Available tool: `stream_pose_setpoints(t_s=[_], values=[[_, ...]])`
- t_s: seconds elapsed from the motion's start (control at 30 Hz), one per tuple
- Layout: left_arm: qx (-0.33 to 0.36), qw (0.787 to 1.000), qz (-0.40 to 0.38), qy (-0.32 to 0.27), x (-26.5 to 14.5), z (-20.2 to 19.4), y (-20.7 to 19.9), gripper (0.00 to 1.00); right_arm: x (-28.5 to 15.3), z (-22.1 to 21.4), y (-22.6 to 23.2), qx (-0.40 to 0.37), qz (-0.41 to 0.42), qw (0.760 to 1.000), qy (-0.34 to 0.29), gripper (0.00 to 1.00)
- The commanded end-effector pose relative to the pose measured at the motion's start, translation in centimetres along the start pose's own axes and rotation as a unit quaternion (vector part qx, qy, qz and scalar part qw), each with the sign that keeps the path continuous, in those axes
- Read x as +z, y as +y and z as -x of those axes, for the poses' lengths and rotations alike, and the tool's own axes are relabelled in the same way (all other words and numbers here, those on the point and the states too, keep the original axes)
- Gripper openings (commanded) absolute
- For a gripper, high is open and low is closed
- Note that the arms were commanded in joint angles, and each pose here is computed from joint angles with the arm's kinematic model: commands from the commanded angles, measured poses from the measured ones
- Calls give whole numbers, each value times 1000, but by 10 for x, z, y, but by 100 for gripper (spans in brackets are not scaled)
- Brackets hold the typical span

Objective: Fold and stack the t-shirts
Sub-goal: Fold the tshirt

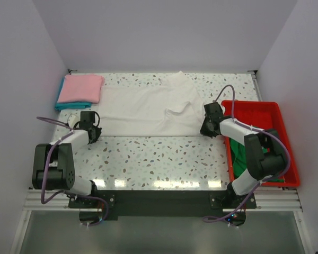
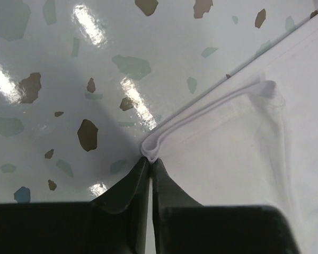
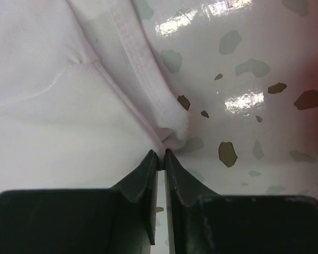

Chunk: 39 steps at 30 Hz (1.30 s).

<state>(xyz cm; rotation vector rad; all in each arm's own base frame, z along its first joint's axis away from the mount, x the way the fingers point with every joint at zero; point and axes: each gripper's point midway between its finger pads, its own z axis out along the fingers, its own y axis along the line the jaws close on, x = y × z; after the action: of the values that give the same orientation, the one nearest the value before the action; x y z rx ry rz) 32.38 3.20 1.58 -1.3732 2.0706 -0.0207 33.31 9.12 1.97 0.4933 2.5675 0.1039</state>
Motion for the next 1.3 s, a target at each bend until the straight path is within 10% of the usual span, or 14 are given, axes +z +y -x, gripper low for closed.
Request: stream_pose_setpoints(t_s=[0.0,0.67,0.7,0.8,0.87,0.97,1.27], values=[[-3,1000,0,-9,-1,3,6,2,-9,26,17,6,28,999,-36,10],[-48,996,54,-44,-81,8,96,0,-136,-66,-36,43,114,992,-18,0],[-53,996,51,-47,-87,9,99,12,-145,-69,-41,47,118,992,-24,1],[-58,997,30,-42,-98,8,96,60,-160,-74,-36,50,153,987,-28,38],[-49,997,11,-50,-108,16,88,73,-175,-62,-30,46,165,984,-45,58],[-30,994,-46,-91,-130,47,57,78,-191,-28,-15,25,176,981,-82,74],[117,977,-153,-93,-97,83,-89,70,-121,106,80,-68,171,975,-123,73]])
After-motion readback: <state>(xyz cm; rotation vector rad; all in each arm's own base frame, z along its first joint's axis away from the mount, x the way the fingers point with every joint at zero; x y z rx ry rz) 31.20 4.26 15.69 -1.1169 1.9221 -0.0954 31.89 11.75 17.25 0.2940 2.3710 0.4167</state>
